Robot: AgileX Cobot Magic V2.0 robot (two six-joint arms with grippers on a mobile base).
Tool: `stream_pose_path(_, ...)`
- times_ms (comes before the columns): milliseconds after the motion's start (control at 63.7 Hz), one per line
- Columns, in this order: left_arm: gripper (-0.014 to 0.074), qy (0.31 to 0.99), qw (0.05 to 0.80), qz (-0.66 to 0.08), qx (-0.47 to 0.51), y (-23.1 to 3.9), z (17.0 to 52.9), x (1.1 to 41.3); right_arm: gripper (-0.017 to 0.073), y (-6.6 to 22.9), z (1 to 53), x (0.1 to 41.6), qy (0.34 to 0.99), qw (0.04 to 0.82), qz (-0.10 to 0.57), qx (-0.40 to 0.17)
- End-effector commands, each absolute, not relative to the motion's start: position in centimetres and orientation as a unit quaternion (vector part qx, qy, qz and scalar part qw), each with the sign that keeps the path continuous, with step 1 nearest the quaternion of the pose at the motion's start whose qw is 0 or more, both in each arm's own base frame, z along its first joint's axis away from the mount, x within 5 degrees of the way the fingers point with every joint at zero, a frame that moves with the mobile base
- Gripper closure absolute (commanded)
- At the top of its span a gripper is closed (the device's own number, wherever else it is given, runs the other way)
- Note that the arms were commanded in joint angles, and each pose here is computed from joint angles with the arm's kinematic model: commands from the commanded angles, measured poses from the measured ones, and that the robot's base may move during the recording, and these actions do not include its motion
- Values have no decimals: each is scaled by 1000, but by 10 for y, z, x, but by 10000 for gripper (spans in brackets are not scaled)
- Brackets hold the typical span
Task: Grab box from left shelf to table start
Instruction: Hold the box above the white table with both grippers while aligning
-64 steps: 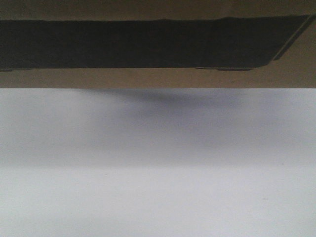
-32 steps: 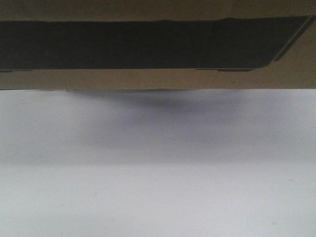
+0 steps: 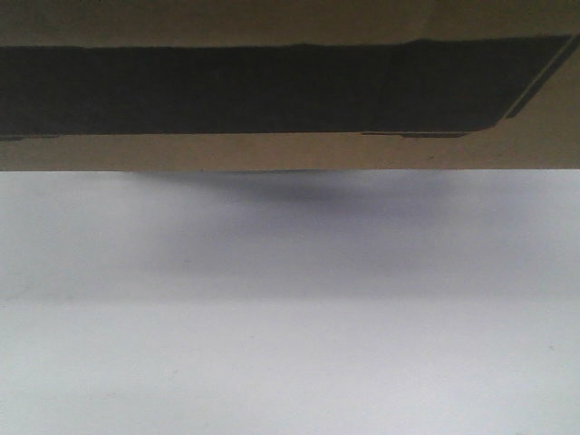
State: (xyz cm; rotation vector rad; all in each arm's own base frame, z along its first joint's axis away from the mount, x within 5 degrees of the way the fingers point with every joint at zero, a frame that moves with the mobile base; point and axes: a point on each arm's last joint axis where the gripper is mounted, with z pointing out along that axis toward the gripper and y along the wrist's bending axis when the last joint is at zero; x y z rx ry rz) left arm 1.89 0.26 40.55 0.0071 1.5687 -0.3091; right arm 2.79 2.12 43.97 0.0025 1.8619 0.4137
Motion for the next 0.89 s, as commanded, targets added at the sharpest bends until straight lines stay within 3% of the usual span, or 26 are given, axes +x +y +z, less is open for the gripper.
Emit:
stream_pose_path(0, 696, 626, 770, -120, 7, 8, 432, 11, 503, 8, 457, 32, 753, 651, 94, 13)
stream_pose_path(879, 696, 624, 772, -121, 7, 8, 432, 11, 503, 8, 457, 32, 753, 651, 94, 13)
